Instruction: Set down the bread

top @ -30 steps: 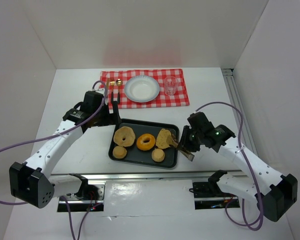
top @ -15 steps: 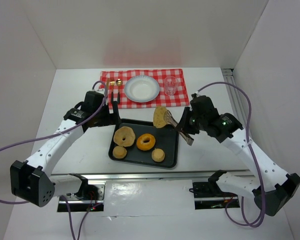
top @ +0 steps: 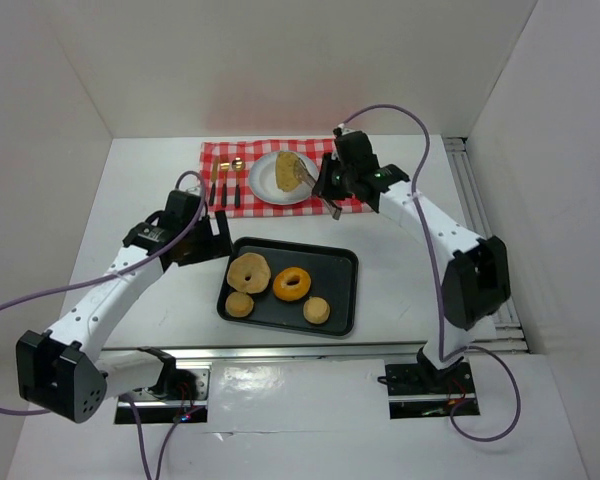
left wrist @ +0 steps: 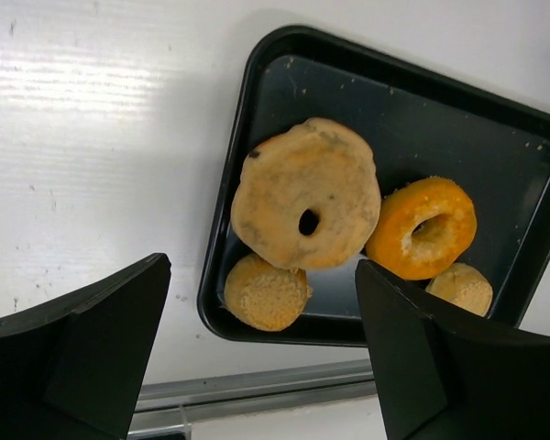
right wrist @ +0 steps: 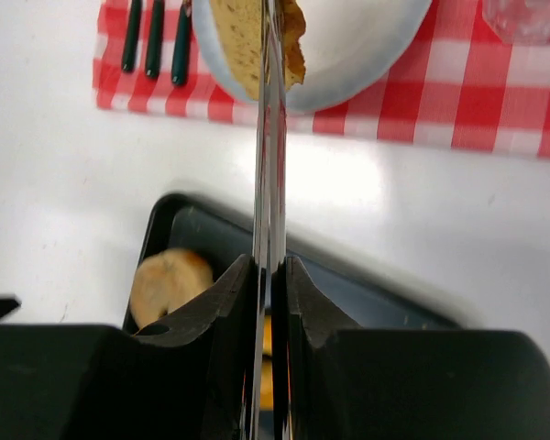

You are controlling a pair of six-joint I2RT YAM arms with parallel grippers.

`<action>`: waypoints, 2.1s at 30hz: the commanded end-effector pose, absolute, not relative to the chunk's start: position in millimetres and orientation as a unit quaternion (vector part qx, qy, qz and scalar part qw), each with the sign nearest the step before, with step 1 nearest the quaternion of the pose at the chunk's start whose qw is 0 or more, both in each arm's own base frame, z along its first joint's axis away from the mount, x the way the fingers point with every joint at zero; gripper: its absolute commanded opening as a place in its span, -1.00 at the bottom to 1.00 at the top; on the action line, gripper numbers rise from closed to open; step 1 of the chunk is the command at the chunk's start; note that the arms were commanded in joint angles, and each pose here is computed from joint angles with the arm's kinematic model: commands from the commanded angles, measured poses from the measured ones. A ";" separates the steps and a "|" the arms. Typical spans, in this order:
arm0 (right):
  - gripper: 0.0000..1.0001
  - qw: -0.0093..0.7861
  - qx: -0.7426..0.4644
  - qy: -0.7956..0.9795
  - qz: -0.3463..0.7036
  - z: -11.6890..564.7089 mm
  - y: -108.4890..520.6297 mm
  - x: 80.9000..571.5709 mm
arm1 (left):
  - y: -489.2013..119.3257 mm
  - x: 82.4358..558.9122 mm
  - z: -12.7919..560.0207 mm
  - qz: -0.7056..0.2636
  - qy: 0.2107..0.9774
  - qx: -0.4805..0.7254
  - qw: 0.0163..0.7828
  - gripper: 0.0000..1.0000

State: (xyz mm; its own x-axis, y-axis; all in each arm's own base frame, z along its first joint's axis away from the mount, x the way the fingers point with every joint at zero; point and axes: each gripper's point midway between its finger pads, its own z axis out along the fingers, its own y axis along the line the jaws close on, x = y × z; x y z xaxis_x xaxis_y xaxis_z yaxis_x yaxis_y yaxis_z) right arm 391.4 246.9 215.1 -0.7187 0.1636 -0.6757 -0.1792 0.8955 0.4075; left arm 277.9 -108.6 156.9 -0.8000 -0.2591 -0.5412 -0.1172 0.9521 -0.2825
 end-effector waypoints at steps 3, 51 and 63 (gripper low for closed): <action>-0.83 0.418 -0.027 0.870 0.260 213.2 264.6 454.4 | -115.0 252.8 136.5 -0.137 0.947 -0.125 0.261 0.90; 0.30 0.338 -0.103 0.883 0.308 217.3 262.2 300.6 | -135.8 273.0 117.6 -0.080 0.952 -0.128 0.266 0.65; 0.35 0.196 -0.164 0.898 0.357 172.8 277.0 206.9 | -128.7 278.3 132.8 -0.087 0.945 -0.137 0.285 0.67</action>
